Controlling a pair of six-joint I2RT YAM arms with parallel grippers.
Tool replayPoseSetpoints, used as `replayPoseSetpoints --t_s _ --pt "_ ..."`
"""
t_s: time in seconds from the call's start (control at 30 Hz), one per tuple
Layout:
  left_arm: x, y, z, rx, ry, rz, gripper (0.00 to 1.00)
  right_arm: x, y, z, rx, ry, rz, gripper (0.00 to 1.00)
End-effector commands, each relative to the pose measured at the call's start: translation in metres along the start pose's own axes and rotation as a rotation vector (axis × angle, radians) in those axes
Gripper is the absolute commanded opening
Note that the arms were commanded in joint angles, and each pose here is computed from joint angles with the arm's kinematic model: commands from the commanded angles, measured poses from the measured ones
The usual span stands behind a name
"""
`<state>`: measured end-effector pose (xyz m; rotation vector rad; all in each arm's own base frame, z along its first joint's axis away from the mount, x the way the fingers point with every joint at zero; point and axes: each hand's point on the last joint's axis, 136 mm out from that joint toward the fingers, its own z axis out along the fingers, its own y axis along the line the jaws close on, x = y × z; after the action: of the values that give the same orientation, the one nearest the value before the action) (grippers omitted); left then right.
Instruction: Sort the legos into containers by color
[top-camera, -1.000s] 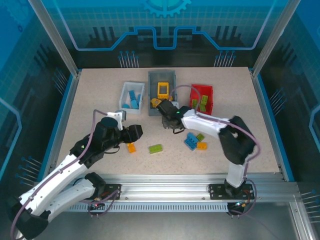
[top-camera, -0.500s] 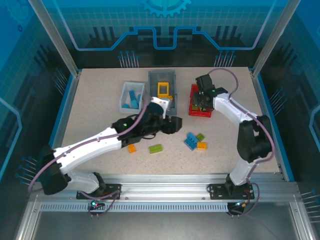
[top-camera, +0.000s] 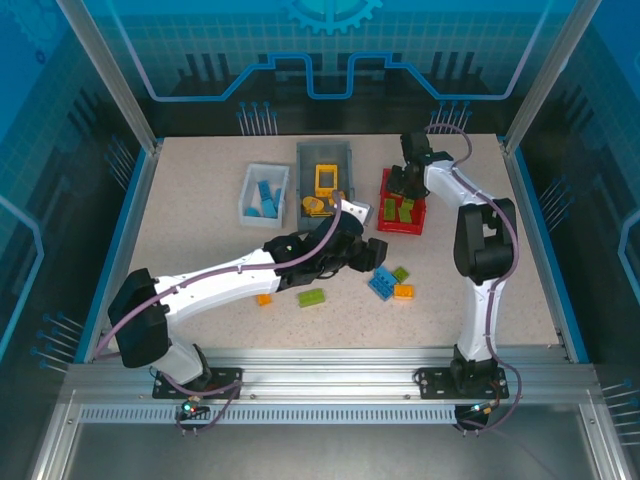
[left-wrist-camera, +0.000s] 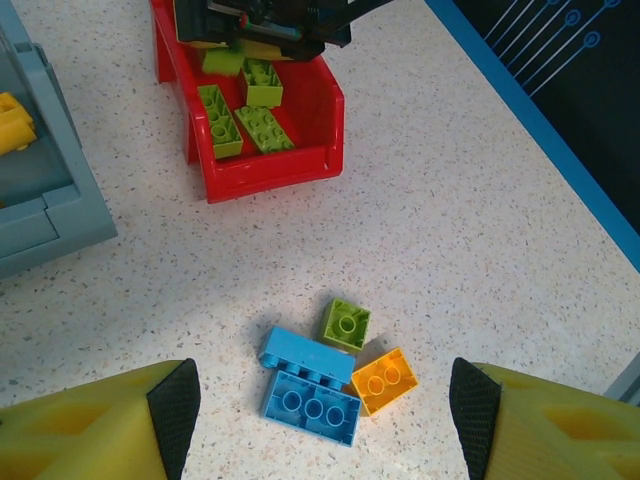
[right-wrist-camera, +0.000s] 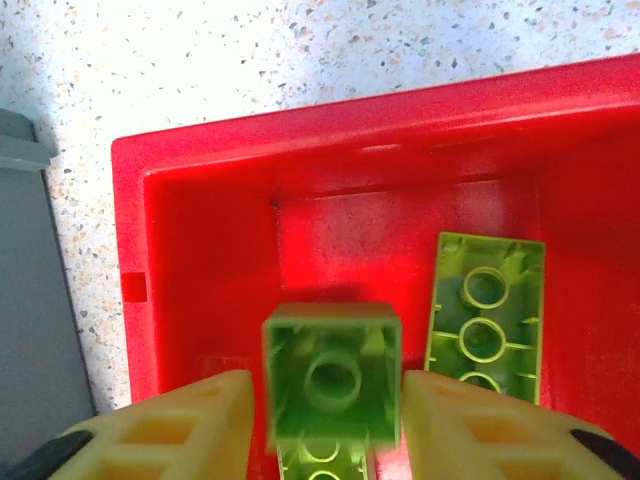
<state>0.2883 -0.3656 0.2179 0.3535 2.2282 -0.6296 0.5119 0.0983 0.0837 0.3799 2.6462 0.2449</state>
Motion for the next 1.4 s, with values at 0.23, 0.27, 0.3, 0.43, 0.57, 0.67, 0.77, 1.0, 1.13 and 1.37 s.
replayPoseSetpoints --t_s 0.23,0.27,0.3,0.43,0.57,0.67,0.77,1.0,1.13,1.37 --pt "0.019 0.041 -0.047 -0.131 0.012 -0.051 0.71 -0.007 0.007 -0.061 -0.039 -0.083 -0.026 0.48" --pt "0.02 0.047 -0.055 -0.153 0.007 -0.063 0.71 -0.006 0.009 -0.072 -0.043 -0.105 -0.032 0.48" --pt "0.023 0.056 -0.063 -0.179 0.005 -0.083 0.71 -0.003 0.01 -0.084 -0.045 -0.127 -0.042 0.48" --pt "0.042 0.094 -0.095 -0.299 0.026 -0.171 0.76 0.032 0.024 -0.126 -0.071 -0.211 -0.114 0.49" --pt "0.083 0.15 -0.118 -0.436 0.145 -0.356 0.78 0.1 0.058 -0.155 -0.156 -0.266 -0.277 0.53" --pt "0.117 0.182 -0.122 -0.481 0.238 -0.48 0.83 0.161 0.085 -0.165 -0.24 -0.28 -0.417 0.57" --pt "0.141 0.2 -0.118 -0.504 0.306 -0.559 0.86 0.217 0.097 -0.169 -0.311 -0.252 -0.51 0.6" --pt "0.17 0.216 -0.082 -0.518 0.404 -0.664 0.88 0.306 0.118 -0.179 -0.442 -0.184 -0.71 0.73" --pt "0.191 0.232 -0.071 -0.61 0.474 -0.645 0.86 0.326 0.124 -0.181 -0.472 -0.156 -0.753 0.74" --pt "0.204 0.244 -0.059 -0.634 0.471 -0.647 0.62 0.327 0.132 -0.187 -0.485 -0.16 -0.746 0.74"
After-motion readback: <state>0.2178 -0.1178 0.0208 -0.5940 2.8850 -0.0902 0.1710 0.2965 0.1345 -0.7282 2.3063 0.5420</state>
